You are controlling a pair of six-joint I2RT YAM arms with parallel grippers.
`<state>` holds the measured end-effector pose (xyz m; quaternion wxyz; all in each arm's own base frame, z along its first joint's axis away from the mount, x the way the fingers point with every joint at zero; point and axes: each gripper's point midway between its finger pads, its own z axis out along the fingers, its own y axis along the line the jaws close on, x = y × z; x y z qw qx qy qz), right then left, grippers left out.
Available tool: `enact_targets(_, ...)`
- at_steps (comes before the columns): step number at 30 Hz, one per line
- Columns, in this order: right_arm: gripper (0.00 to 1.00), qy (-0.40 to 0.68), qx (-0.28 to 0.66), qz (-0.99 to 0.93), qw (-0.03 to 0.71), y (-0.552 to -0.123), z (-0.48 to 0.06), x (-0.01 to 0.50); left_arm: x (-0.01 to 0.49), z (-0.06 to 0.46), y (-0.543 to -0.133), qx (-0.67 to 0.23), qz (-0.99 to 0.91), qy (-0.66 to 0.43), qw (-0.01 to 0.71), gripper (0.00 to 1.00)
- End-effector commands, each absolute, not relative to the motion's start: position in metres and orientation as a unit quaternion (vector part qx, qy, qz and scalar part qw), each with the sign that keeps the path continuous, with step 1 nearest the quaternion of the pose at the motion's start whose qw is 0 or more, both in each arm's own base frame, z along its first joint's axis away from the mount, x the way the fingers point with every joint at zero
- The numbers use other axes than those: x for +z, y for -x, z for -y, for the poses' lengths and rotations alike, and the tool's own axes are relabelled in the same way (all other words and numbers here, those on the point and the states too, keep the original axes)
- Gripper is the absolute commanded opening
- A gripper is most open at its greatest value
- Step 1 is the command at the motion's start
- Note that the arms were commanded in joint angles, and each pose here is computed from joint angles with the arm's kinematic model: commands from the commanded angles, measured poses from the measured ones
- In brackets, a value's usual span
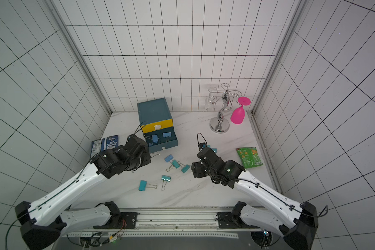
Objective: Put the binder clips in the drawer according to color
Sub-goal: Pick up the binder clip at the center of the board, then place the binder clip in the drawer.
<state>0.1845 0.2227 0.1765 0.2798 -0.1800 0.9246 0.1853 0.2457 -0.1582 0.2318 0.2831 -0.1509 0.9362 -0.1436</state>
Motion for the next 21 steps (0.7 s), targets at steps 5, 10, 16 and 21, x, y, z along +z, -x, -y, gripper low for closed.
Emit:
enact_targets(5,0.70,0.178,0.197,-0.916,0.301,-0.195,-0.227,0.195,0.252,0.155,-0.302,-0.128,-0.936,0.117,0.307,0.20)
enact_targets(10,0.70,0.173,0.197,-0.915,0.307,-0.199,-0.224,0.199,0.244,0.159,-0.334,-0.124,-0.938,0.113,0.304,0.21)
enact_targets(16,0.70,0.169,0.194,-0.916,0.308,-0.203,-0.220,0.200,0.226,0.160,-0.366,-0.118,-0.938,0.128,0.300,0.24)
enact_targets(21,0.70,0.166,0.191,-0.918,0.307,-0.205,-0.216,0.200,0.217,0.157,-0.384,-0.111,-0.941,0.144,0.287,0.53)
